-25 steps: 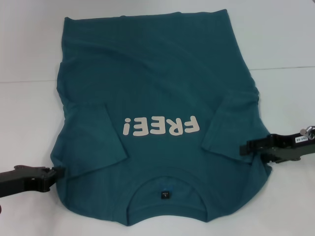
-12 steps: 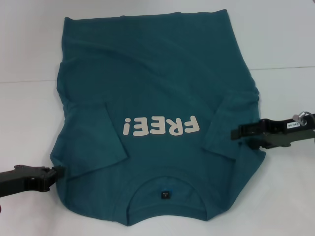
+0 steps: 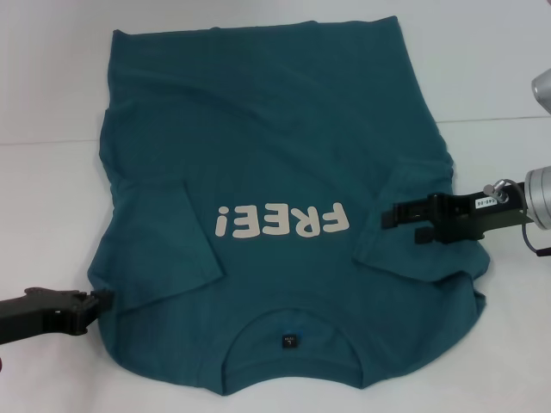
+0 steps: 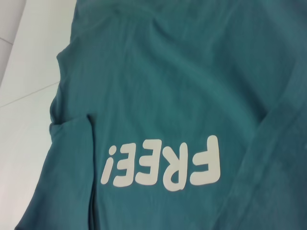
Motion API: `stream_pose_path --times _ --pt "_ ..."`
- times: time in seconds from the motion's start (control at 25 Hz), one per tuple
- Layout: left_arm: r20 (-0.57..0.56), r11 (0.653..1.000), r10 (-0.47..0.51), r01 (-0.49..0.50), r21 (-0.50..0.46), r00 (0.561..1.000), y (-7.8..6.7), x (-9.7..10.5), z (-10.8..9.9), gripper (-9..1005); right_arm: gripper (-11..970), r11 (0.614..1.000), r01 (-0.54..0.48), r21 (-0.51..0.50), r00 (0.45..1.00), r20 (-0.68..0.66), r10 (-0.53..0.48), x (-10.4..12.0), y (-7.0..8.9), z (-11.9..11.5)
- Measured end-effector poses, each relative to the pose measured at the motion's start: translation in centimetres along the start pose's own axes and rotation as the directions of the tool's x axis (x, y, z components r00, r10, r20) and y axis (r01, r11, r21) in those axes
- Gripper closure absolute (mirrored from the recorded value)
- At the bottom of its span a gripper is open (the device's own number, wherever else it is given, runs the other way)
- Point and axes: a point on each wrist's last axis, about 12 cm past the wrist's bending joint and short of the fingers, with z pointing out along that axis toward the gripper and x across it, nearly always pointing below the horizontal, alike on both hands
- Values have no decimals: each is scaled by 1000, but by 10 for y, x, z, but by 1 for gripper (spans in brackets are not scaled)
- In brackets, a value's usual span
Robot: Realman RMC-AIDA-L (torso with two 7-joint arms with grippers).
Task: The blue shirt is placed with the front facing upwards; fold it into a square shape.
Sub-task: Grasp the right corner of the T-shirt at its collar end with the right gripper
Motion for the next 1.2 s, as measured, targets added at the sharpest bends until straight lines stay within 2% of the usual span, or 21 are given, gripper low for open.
stream_pose_path --times 0.32,0.44,0.68,0.8,0.96,1.2 --pt "-2 1000 -6 6 -4 1000 1 3 0 993 94 1000 18 1 1000 5 -18 0 -1 -2" --pt "-2 1000 -7 7 -4 1000 1 3 0 993 94 999 47 -2 999 -8 -47 3 -7 -15" --pt "-4 1000 -5 5 3 1000 0 3 1 993 93 996 85 20 995 -60 -83 16 -30 -57" --pt "-5 1000 -3 3 5 1000 0 2 1 993 92 991 133 31 986 -104 -129 20 -35 -66" --pt "-5 1000 1 -1 7 1000 -1 0 2 994 93 973 220 75 966 -158 -207 21 -35 -66" --pt "-5 1000 0 0 10 1000 -1 -1 3 994 95 945 304 121 935 -226 -272 18 -24 -50"
